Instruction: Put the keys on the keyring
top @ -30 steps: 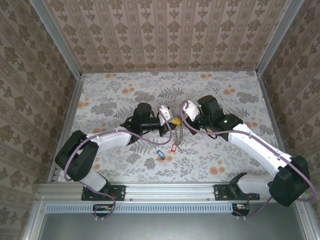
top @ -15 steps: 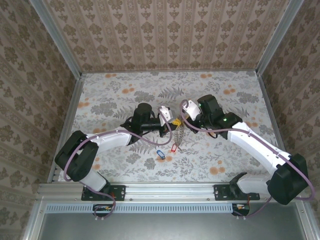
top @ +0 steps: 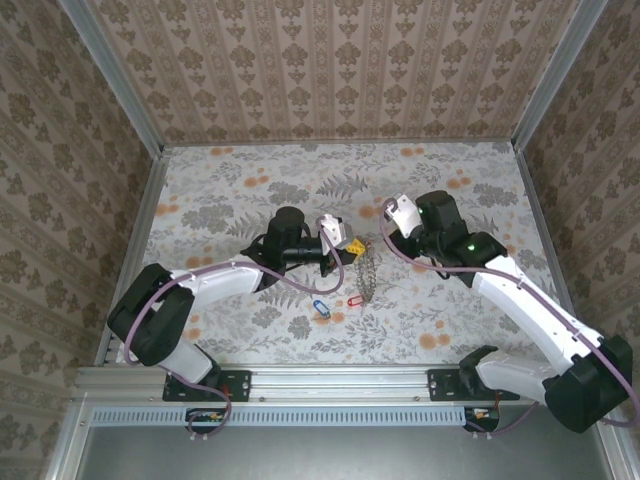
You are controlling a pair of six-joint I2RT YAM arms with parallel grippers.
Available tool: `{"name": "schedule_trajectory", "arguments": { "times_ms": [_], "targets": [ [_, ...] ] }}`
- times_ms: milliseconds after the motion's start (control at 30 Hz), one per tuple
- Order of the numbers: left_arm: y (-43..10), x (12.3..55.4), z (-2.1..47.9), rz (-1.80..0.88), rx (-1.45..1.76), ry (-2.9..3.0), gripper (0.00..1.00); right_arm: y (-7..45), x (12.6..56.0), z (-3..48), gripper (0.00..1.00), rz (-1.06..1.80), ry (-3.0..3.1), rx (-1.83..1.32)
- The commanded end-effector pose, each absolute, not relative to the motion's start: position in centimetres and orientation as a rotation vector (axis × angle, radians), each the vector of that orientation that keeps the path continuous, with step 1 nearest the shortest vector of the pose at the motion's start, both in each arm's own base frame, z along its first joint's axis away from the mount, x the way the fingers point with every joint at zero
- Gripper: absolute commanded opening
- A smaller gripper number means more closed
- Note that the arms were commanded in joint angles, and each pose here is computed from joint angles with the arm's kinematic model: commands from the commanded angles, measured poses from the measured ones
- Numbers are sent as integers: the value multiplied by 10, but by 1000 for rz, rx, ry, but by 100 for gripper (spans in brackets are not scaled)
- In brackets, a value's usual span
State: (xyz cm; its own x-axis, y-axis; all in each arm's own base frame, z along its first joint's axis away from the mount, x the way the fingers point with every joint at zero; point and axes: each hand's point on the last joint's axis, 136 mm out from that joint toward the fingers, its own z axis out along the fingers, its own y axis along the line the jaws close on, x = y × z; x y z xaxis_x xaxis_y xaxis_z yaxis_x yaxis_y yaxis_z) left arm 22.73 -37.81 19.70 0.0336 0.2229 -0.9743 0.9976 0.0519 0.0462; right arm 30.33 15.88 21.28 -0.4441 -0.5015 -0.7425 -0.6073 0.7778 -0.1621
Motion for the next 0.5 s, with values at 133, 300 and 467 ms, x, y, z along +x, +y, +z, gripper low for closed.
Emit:
{"name": "schedule_trajectory", "arguments": {
  "times_ms": [133,300,467],
  "targets": [
    [-381,220,229,-1029,1357,1235,0,192,277,227,38,486,2005,-833],
    [-382,217,231,-1056,1368,1228,0,205,272,223,34,536,1921,-935],
    [-383,215,232,-1077,1379,1228,0,215,274,226,34,553,1861,-1018]
  ]
}}
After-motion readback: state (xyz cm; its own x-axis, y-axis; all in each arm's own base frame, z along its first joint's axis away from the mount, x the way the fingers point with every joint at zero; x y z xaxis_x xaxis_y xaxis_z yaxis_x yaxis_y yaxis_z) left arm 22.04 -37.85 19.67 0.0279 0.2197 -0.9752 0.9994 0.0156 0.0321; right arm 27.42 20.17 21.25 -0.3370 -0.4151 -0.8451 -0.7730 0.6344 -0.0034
